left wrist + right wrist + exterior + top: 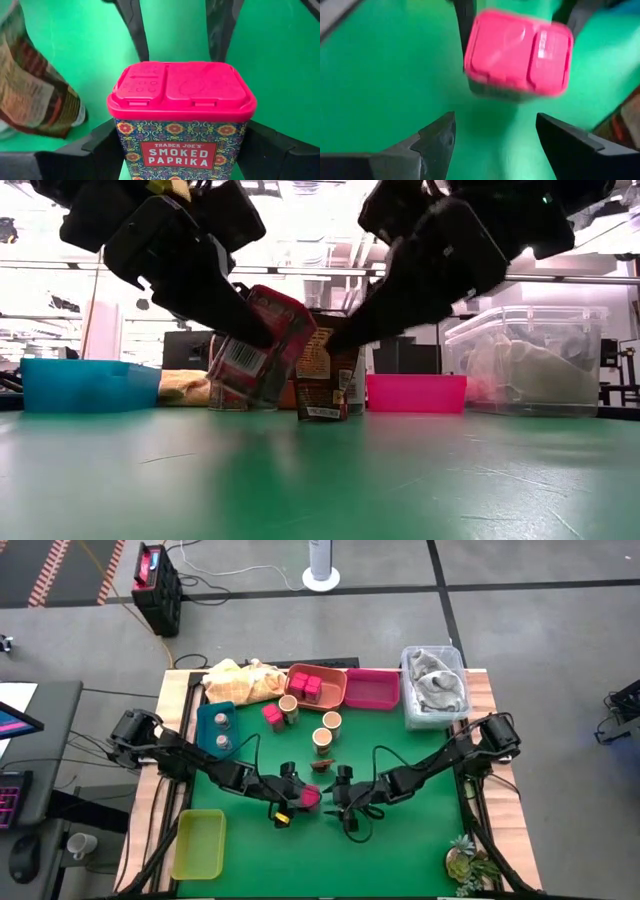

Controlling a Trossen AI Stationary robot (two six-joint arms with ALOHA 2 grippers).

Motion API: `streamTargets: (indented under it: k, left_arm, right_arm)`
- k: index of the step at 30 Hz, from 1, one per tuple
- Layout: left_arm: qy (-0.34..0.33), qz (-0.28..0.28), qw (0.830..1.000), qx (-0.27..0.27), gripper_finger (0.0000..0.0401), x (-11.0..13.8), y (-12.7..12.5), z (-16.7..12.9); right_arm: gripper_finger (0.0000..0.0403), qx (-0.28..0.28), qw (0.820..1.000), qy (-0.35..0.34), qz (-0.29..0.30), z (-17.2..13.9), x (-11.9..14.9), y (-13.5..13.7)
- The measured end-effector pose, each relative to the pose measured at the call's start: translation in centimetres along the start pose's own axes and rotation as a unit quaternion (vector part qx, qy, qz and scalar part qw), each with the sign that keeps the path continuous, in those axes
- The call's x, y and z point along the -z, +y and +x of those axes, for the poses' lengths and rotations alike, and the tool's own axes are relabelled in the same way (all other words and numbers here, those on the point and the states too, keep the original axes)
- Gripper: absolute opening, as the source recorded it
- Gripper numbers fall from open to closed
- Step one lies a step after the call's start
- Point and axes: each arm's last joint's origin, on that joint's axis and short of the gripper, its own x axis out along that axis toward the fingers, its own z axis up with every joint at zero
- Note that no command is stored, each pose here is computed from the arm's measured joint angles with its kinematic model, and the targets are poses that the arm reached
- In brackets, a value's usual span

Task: Sort spices by type
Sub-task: Put the left red seasoning can into the orange bin

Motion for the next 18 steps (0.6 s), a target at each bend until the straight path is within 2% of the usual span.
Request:
streamTargets:
  k: [4, 10, 14, 18]
  left_arm:
    - [-0.01, 0.009, 1.0, -0.006, 0.0298, -0.2, 0.1, 0.0]
    - [-0.006, 0.013, 1.0, -0.014, 0.0301, -0.1, 0.1, 0.1]
    - [-0.005, 0.02, 1.0, -0.014, 0.0316, -0.1, 0.3, 0.1]
    - [-0.007, 0.005, 1.0, -0.013, 0.0336, -0.2, 0.6, 0.2]
  right_arm:
    - [0.0301, 0.0, 0.999, -0.038, -0.004, 0.1, -0.8, -0.3]
    - [0.0301, 0.004, 0.999, -0.038, 0.003, 0.2, -0.8, -1.0]
    - [0.0301, 0.003, 0.999, -0.052, 0.008, 0.2, -1.2, -1.1]
    - [0.0301, -0.002, 0.998, -0.057, 0.008, 0.2, -1.3, -1.2]
